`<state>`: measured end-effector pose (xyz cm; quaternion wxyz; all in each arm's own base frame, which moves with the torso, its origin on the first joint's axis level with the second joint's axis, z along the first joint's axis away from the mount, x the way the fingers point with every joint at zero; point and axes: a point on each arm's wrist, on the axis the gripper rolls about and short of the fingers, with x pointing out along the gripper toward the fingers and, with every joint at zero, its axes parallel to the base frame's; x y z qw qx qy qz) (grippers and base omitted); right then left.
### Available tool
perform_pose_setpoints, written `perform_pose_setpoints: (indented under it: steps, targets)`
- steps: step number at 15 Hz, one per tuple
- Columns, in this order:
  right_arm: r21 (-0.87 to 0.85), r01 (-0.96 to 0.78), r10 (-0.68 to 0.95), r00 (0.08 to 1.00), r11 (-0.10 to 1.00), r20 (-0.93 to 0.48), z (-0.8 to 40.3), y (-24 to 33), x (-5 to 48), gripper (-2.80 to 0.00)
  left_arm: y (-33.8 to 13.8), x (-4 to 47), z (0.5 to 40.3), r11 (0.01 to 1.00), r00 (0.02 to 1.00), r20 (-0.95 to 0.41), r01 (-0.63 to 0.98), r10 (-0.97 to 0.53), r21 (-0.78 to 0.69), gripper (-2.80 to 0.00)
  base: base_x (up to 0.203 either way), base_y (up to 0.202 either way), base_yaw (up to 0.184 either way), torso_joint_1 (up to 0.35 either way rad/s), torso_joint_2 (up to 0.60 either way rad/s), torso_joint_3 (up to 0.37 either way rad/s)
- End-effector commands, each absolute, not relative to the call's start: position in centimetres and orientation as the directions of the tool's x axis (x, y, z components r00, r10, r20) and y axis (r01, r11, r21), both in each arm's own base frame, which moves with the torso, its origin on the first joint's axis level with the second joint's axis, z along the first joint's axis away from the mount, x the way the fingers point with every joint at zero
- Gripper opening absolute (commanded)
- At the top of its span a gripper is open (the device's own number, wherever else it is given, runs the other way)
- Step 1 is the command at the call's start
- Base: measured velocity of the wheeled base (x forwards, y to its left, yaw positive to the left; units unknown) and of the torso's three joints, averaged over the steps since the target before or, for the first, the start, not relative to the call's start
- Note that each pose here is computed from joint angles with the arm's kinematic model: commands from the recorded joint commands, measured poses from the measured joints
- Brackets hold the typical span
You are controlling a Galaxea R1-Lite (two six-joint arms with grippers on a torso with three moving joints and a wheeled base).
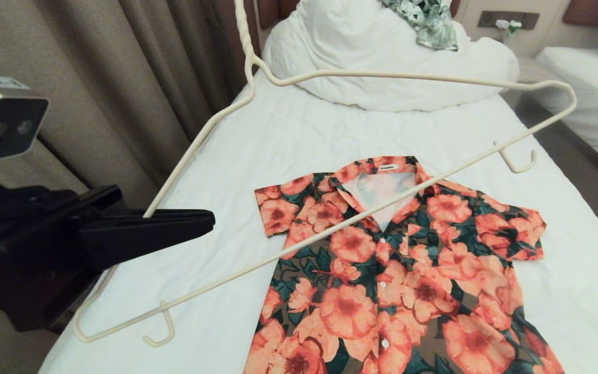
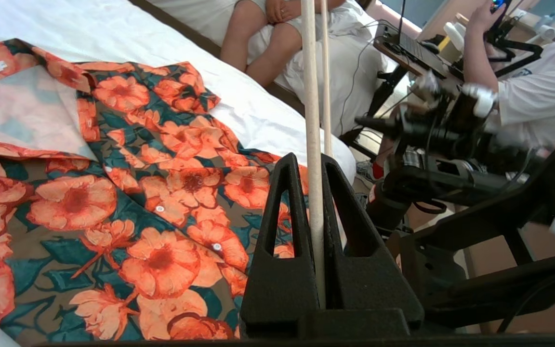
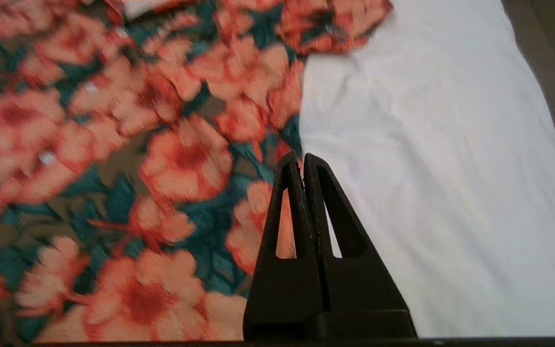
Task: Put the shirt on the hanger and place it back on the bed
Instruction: Lift the shirt and hanger
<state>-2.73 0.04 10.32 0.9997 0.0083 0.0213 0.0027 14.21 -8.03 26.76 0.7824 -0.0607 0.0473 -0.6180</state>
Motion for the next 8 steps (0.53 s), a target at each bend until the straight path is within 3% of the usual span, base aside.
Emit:
perform_pose_setpoints:
  steps: [1,4,8]
  targets:
    - [0.044,-0.001,0.007,0.991,0.999,-0.136,15.0,0.0,-0.7,-2.80,-8.2,14.1,26.8,0.213,0.216,0.003,0.965,-0.976,-0.152,-2.80,0.000,0.000,0.000,0.000,0.00,0.000]
    - [0.107,0.011,0.011,0.978,0.994,-0.208,21.4,0.0,3.9,-2.80,-8.3,14.2,26.7,0.212,0.215,0.000,0.965,-0.977,-0.154,-2.80,0.000,0.000,0.000,0.000,0.00,0.000]
    - [0.164,0.015,0.042,0.940,0.986,-0.338,25.4,0.3,12.3,-2.80,-8.3,14.4,26.6,0.218,0.221,-0.002,0.964,-0.975,-0.153,-2.80,0.000,0.000,0.000,0.000,0.00,0.000]
